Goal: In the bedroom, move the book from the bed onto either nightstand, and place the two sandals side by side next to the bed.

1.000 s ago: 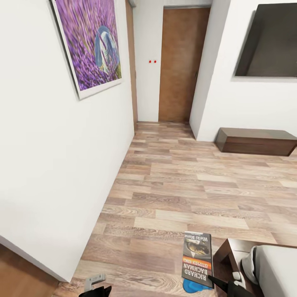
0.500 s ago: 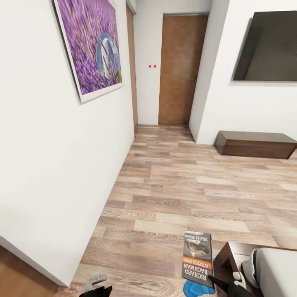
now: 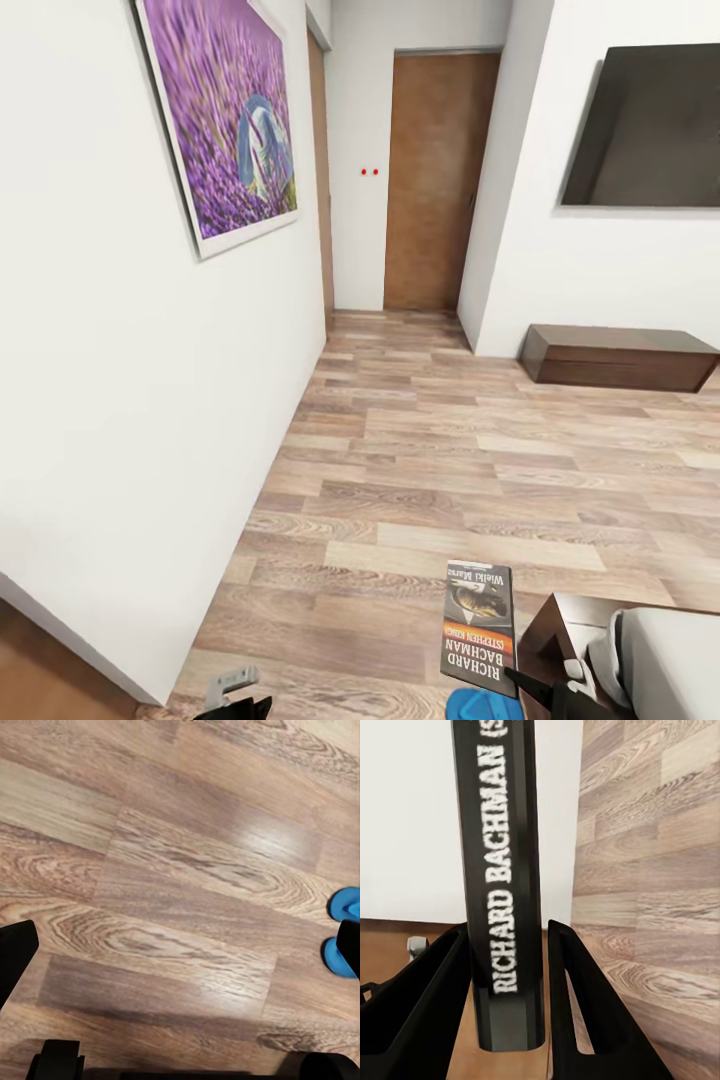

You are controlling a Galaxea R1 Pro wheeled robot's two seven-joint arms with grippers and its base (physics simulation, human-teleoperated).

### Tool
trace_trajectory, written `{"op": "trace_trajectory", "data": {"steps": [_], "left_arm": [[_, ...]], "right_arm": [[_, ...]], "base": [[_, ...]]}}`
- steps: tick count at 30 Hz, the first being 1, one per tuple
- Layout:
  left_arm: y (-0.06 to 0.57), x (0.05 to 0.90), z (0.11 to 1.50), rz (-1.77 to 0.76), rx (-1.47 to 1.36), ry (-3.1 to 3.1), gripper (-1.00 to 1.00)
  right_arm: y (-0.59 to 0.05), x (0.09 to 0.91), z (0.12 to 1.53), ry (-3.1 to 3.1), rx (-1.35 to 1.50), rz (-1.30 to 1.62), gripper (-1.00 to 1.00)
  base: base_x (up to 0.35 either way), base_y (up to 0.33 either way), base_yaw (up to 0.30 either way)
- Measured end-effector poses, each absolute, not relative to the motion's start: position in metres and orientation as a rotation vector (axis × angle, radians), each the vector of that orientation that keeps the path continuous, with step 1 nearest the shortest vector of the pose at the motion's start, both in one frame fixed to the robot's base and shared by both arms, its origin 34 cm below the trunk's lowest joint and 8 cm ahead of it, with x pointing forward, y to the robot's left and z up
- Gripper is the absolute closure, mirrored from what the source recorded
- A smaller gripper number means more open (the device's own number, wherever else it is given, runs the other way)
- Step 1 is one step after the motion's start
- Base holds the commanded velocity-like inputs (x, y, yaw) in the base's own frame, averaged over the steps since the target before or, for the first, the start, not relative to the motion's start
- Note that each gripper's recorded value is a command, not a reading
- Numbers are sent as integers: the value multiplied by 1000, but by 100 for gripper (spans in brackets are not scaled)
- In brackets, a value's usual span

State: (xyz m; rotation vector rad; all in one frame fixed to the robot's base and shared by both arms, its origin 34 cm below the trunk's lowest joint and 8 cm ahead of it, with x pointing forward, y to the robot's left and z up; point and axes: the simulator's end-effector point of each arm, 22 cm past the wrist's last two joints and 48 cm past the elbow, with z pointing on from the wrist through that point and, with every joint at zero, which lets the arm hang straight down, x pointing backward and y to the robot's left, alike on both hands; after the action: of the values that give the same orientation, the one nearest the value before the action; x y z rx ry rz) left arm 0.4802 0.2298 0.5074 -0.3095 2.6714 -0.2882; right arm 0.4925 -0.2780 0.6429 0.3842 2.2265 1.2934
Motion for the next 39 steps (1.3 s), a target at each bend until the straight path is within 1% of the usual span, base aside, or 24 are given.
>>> {"op": "trace_trajectory", "data": {"steps": [39], "left_arm": [[230, 500, 529, -293, -296, 2610, -100]], "right_arm": [[-278, 505, 666, 2173, 339, 1288, 100]], "base": [[0, 0, 0]]}}
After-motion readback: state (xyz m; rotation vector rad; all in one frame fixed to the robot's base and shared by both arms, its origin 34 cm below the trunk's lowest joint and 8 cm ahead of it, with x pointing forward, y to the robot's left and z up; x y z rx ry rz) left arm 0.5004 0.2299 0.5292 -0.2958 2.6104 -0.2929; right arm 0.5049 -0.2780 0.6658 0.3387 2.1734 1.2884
